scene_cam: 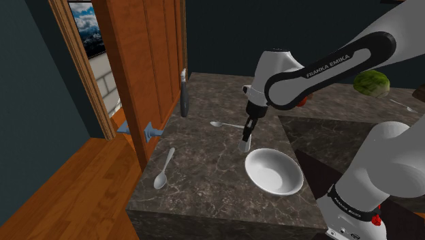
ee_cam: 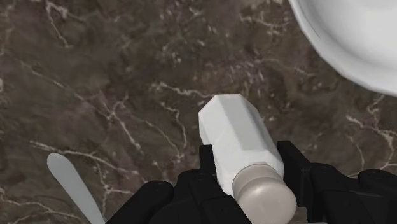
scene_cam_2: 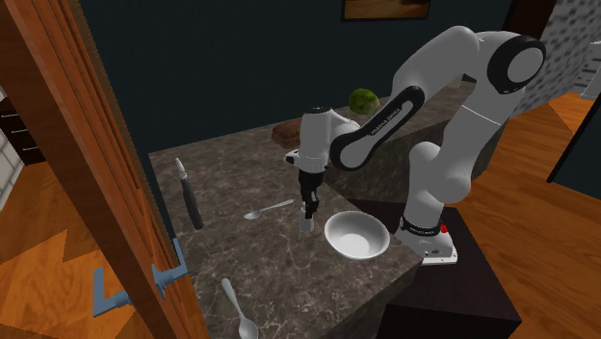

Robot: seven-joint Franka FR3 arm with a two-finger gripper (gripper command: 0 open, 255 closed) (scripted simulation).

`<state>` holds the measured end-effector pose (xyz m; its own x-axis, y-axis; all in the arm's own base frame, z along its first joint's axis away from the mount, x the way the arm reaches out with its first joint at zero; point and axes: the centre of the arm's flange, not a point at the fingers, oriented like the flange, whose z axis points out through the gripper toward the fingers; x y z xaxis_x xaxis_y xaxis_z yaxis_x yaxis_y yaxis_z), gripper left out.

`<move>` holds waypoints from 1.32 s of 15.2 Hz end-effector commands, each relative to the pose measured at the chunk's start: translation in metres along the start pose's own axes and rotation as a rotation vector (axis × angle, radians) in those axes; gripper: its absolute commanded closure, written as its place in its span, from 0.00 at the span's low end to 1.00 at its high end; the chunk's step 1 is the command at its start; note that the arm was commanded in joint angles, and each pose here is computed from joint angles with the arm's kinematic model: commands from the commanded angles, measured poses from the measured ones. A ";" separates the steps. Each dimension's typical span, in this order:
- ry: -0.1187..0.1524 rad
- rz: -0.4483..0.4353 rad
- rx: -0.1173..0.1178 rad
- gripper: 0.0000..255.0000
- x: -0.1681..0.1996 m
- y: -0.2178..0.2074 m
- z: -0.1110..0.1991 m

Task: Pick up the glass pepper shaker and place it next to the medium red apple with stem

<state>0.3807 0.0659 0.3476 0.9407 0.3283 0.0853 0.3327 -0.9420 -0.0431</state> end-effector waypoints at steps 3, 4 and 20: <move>0.000 0.000 0.000 1.00 0.000 0.000 0.000; 0.000 0.000 0.000 1.00 0.000 0.000 -0.005; 0.000 0.000 0.000 1.00 0.008 -0.004 -0.089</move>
<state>0.3801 0.0654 0.4317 0.9406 0.3285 0.0852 0.3329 -0.9420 -0.0430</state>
